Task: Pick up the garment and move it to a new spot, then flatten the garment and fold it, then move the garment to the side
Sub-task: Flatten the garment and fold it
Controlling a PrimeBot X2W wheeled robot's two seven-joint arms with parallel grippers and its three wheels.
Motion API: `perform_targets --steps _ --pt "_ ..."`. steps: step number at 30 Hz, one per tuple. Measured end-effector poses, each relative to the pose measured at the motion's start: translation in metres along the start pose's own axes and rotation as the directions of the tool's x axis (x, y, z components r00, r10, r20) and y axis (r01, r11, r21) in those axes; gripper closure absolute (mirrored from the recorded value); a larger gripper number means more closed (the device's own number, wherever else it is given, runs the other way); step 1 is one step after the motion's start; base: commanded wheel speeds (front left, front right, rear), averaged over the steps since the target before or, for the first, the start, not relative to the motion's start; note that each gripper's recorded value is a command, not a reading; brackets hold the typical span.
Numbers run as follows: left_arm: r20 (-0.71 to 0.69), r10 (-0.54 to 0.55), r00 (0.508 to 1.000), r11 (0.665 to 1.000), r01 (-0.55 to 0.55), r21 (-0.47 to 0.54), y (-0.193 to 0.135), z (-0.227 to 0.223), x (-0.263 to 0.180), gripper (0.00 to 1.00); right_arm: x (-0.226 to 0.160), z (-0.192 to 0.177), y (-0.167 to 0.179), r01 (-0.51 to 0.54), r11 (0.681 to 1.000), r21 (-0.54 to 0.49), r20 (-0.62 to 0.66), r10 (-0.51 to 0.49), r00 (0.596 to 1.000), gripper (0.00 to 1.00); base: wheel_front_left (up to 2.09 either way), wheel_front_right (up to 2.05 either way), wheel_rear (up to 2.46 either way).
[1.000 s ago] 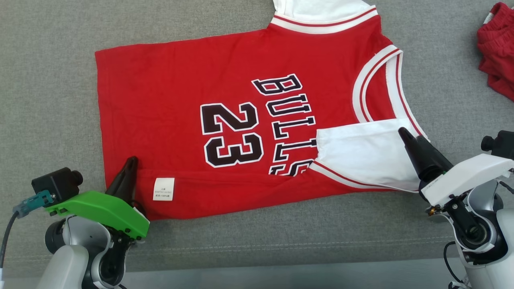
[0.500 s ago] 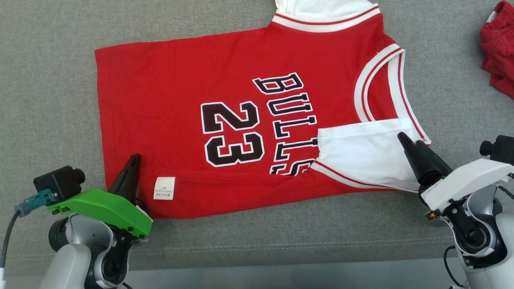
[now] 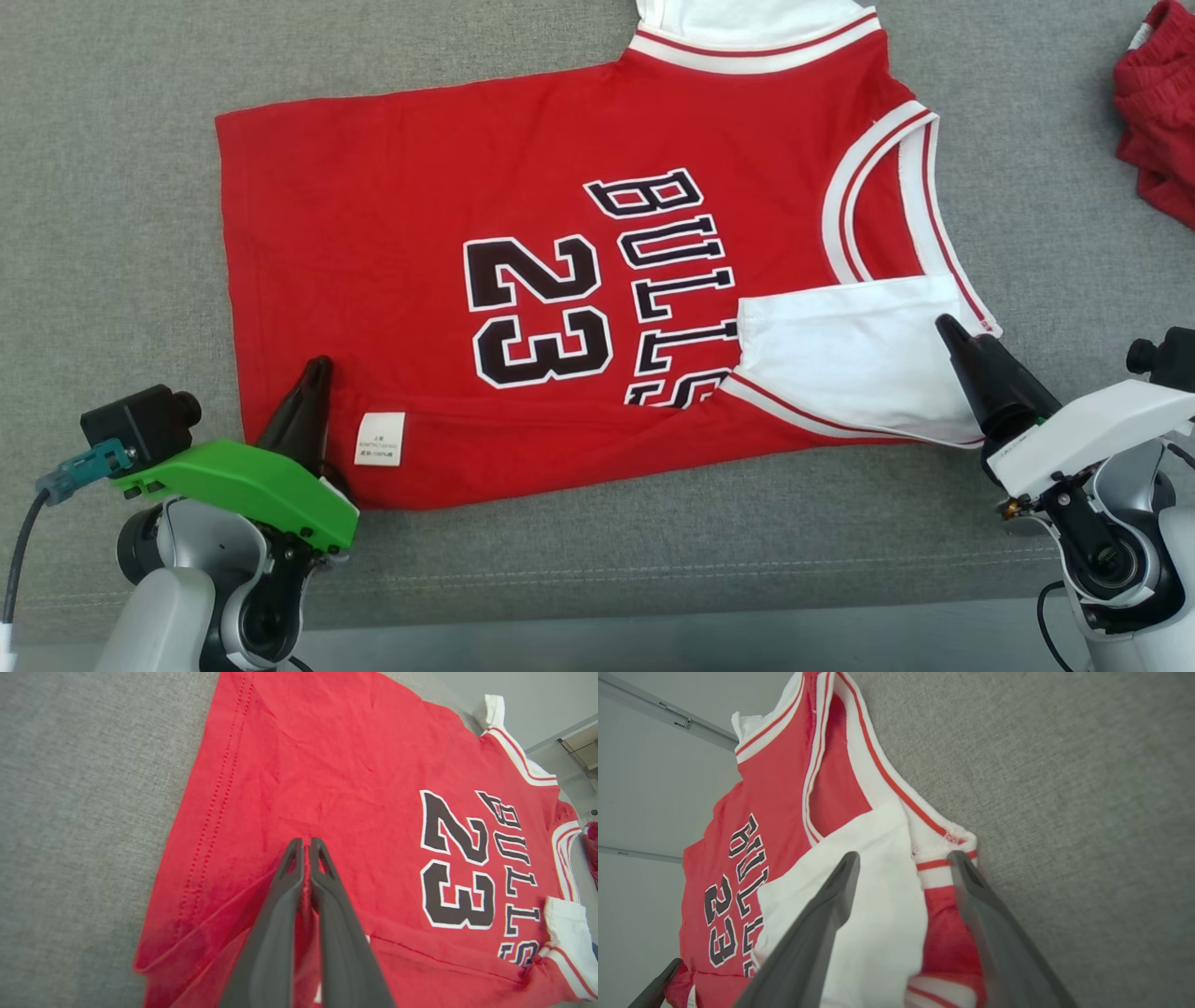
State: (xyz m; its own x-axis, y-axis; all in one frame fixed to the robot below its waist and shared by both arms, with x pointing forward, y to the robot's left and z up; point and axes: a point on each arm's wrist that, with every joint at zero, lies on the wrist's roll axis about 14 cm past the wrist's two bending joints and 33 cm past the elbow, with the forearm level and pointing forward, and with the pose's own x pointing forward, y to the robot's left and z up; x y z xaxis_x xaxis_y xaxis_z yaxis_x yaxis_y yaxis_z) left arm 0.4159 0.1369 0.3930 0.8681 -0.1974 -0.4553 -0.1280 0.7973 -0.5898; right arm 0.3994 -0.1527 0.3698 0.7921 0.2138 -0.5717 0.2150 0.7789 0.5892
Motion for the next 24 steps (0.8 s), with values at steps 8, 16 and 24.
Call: perform_targets --steps 8,16,24 --pt "0.003 -0.004 1.0 1.0 0.004 -0.003 -0.003 0.0 0.0 1.0 -0.001 -0.001 0.001 -0.003 1.0 -0.001 -0.001 0.003 1.0 0.0 0.0 0.0 0.0" --pt "-0.002 -0.003 1.0 1.0 0.002 -0.013 -0.004 -0.002 -0.003 1.0 0.003 -0.003 0.008 -0.023 1.0 -0.022 -0.013 0.023 1.0 0.0 0.0 0.0 0.0" --pt "0.011 0.006 1.0 1.0 -0.006 -0.024 -0.003 0.0 -0.006 1.0 0.006 -0.01 0.019 -0.053 0.997 -0.047 -0.041 0.051 0.998 0.0 0.0 0.0 0.0"
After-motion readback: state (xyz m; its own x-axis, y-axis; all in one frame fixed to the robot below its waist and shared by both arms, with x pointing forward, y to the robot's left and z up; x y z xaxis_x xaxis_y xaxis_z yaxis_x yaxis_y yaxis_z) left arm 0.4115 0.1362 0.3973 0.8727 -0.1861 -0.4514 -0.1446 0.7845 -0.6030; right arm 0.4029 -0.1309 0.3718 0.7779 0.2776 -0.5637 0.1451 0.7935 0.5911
